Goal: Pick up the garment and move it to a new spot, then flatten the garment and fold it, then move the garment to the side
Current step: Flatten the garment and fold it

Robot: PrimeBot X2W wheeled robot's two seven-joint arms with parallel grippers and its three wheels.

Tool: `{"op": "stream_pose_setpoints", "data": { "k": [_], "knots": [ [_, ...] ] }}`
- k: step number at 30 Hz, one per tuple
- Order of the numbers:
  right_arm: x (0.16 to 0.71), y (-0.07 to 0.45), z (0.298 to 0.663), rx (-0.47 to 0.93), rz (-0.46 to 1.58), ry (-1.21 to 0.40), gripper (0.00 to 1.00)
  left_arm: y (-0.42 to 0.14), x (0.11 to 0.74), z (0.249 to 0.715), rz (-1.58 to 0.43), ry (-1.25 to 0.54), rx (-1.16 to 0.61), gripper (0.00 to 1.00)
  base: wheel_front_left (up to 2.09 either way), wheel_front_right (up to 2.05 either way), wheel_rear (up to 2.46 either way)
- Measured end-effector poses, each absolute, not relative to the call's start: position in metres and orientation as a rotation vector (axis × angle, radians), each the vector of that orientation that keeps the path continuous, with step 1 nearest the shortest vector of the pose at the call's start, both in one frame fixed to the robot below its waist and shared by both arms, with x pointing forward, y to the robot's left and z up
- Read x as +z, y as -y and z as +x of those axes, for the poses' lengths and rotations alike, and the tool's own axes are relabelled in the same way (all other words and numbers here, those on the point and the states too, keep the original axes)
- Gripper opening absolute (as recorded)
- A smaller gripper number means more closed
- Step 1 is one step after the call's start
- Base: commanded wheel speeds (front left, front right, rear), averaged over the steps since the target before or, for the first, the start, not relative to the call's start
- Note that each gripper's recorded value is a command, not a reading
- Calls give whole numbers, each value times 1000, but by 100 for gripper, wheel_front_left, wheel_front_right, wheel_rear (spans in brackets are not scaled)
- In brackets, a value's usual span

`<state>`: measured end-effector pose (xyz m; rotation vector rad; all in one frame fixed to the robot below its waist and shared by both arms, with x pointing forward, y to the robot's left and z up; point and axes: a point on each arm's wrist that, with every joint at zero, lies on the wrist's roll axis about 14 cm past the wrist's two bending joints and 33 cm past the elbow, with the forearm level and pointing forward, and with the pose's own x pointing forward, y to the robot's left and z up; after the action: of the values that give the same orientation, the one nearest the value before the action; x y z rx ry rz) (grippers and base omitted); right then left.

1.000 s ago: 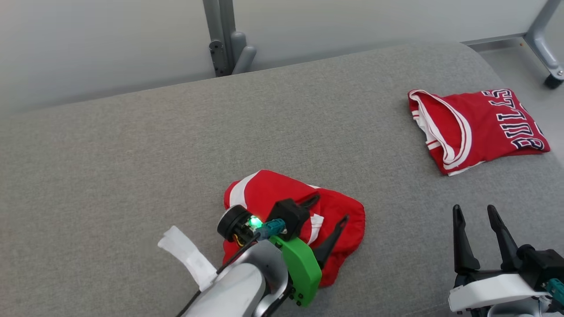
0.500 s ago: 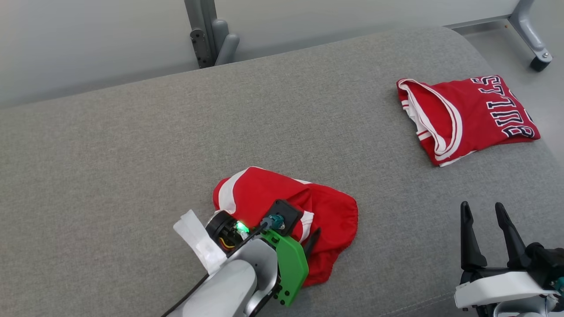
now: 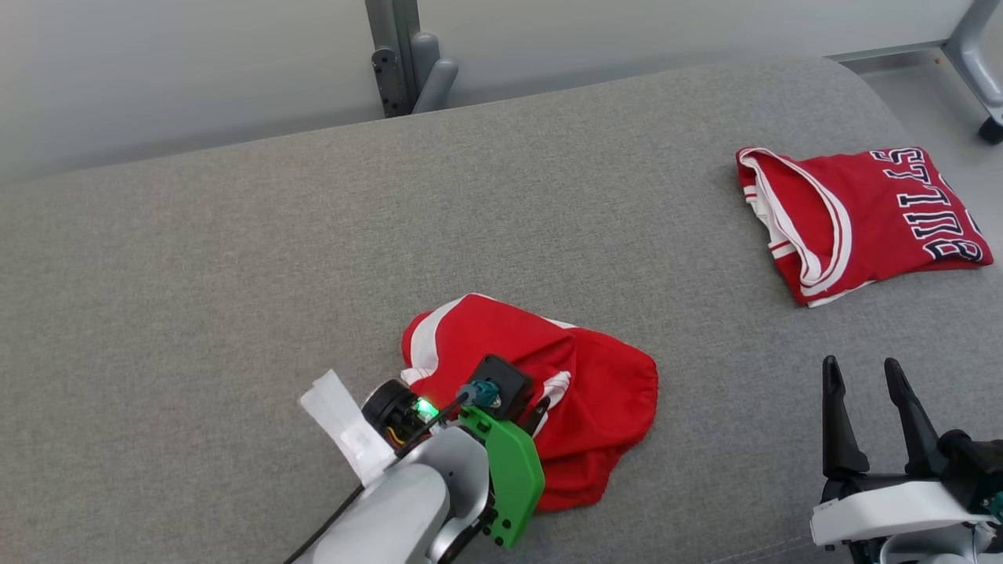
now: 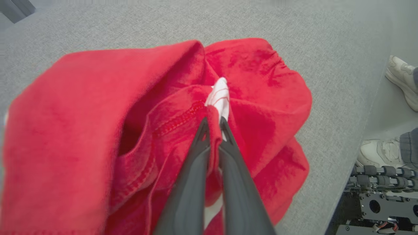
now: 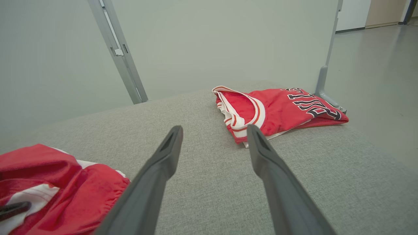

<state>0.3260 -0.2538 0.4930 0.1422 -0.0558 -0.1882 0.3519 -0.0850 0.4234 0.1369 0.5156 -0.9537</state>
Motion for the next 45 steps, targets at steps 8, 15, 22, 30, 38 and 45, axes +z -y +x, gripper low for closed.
{"op": "stream_pose_setpoints", "data": {
  "k": [8,15,22,30,38,45],
  "knots": [
    [493,255,327,-190,139,55,100,64,479,386,-37,-355,-832,0,0,0,0],
    [492,247,330,-162,138,53,100,5,567,426,-105,-116,-664,0,0,0,0],
    [497,241,333,-139,138,70,100,-59,656,429,-82,89,-552,0,0,0,0],
    [496,237,334,-126,140,64,100,-86,720,421,5,198,-551,0,0,0,0],
    [497,238,336,-129,139,69,100,-60,731,414,24,110,-739,0,0,0,0],
    [496,240,338,-138,142,66,100,-3,656,424,-93,-164,-908,0,0,0,0]
  ]
}}
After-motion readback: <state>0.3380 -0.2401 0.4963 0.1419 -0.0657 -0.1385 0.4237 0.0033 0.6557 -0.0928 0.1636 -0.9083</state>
